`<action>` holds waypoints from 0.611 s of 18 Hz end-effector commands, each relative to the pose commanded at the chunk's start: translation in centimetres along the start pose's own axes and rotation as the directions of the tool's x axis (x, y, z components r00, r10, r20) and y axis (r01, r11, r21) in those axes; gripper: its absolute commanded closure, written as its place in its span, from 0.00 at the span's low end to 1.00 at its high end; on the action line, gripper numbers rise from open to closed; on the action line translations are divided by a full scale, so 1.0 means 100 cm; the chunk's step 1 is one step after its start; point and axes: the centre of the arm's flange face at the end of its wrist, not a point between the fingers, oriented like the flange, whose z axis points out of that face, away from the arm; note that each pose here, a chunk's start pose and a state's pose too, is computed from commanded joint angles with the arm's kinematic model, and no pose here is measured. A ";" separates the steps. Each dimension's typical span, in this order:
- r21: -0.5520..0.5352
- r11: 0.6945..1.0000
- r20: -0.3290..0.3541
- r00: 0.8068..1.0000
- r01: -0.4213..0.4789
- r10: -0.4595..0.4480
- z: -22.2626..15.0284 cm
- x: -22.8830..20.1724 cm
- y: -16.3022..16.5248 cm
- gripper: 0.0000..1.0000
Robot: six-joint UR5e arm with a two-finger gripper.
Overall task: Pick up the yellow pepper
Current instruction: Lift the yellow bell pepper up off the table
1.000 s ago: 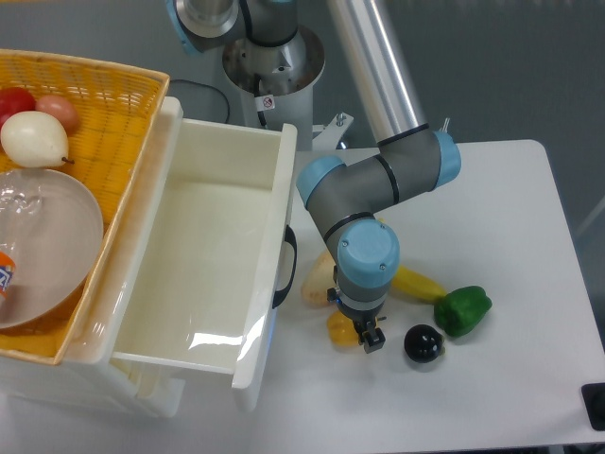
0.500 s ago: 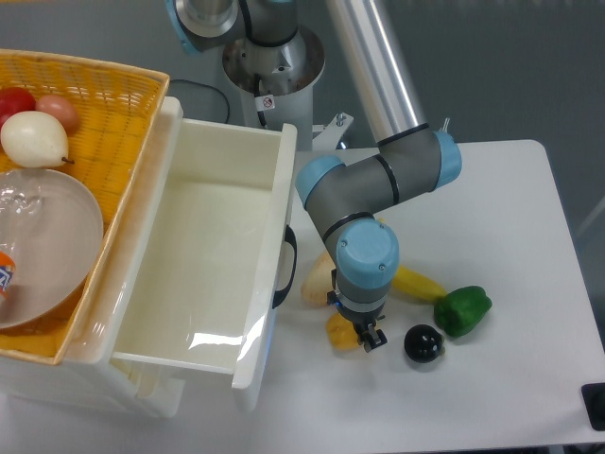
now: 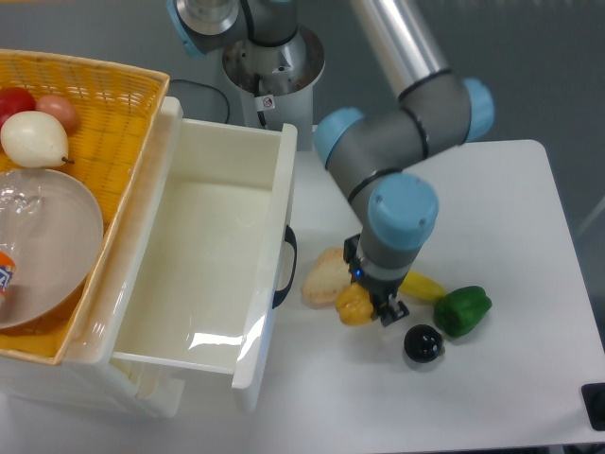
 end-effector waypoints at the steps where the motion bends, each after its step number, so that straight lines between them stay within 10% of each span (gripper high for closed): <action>1: 0.000 1.000 -0.010 1.000 0.005 -0.005 -0.006 0.005 0.002 0.87; 11: 0.032 0.999 -0.071 0.997 0.027 -0.024 -0.036 0.039 0.001 0.87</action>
